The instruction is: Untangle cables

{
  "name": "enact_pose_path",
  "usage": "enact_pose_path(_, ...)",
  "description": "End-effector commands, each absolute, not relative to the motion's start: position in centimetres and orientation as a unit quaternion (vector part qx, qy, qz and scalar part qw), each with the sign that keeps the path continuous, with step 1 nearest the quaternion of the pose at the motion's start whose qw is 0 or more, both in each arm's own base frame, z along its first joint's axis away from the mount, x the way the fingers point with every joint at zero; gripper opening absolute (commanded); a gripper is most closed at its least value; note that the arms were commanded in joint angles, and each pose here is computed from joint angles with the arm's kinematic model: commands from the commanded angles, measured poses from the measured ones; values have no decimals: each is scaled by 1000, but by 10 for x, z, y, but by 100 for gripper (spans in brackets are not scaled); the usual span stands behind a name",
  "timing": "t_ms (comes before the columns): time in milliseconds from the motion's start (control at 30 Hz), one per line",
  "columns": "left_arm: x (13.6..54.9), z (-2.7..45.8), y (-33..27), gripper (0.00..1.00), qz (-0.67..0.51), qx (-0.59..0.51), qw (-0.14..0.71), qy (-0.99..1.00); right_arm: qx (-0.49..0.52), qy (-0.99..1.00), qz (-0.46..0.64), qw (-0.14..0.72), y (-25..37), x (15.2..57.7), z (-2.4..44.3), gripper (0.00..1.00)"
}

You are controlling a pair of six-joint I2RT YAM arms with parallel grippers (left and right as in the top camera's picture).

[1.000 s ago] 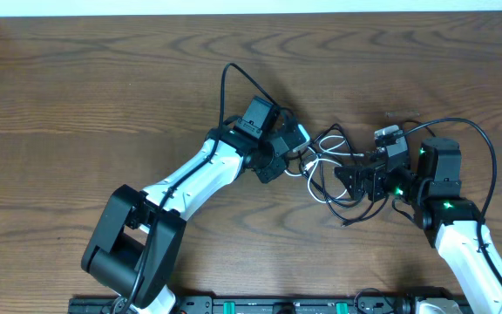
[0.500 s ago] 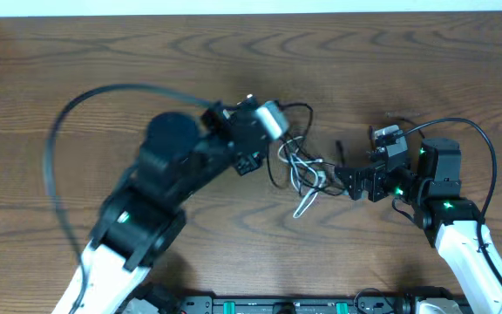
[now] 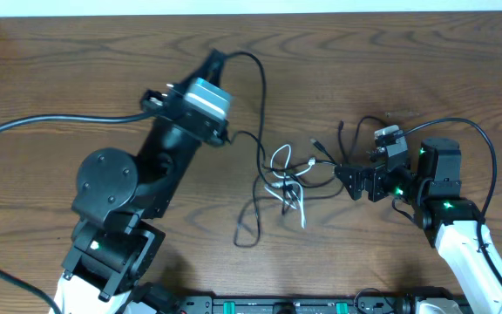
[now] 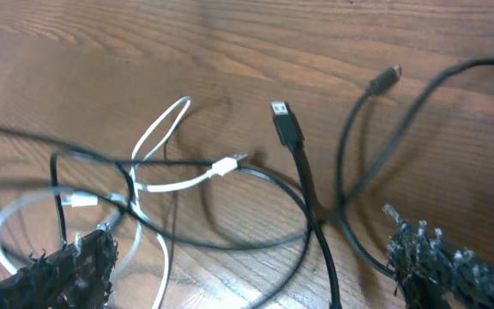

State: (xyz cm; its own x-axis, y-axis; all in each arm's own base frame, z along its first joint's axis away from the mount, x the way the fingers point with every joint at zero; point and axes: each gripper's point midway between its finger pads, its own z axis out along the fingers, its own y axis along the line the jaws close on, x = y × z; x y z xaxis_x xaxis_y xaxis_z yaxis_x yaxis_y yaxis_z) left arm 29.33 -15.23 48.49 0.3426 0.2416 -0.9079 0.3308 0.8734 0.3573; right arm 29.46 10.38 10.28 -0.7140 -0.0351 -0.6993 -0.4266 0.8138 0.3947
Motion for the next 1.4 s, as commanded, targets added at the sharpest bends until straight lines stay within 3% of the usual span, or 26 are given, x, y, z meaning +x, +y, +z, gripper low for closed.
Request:
enact_pose_path(0, 298, 511, -106, 7, 34, 135, 808, 573, -122, 885, 276, 355, 102, 296, 104, 99)
enact_pose_path(133, 288, 545, -76, 7, 60, 49, 846, 528, -122, 885, 276, 355, 102, 296, 104, 99)
enact_pose_path(300, 281, 563, -63, 8, 63, 21, 866, 495, -122, 885, 277, 355, 102, 296, 104, 99)
enact_pose_path(800, 297, 553, -119, 7, -8, 134, 866, 481, -140, 800, 410, 414, 154, 308, 171, 99)
enact_pose_path(967, 281, 565, -139, 7, -111, 150, 875, 446, -210, 761, 412, 455, 204, 299, 194, 99)
enact_pose_path(1367, 243, 571, -196, 7, -328, 231, 827, 394, -255, 724, 397, 504, 271, 271, 215, 99)
